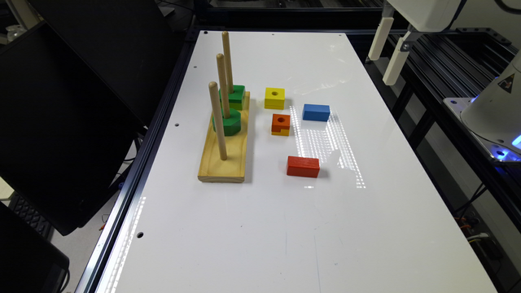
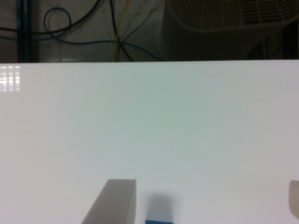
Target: Pick up yellow block.
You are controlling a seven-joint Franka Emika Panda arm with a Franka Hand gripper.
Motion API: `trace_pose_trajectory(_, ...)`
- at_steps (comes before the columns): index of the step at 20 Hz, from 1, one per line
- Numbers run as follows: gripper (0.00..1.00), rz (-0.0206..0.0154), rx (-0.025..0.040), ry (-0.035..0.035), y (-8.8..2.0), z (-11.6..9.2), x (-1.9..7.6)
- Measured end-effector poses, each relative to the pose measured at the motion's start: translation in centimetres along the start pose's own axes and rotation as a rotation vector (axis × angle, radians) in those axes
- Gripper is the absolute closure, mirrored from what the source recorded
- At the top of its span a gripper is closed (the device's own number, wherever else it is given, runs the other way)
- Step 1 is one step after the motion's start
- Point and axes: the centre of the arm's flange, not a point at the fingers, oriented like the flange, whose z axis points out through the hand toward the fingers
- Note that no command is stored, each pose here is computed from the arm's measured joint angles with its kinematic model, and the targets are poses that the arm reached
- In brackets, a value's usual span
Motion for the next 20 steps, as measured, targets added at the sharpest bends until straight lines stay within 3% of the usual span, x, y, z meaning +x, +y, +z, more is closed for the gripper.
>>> trace_pose_trajectory(10,0.0,0.0004,0.0001,0.0001,0.01,-0.01,0.01)
trace_pose_trajectory(15,0.0,0.0056,0.0022,0.0025,0.11,-0.12,0.16)
trace_pose_trajectory(20,0.0,0.0077,0.0059,0.0072,0.07,-0.33,0.36)
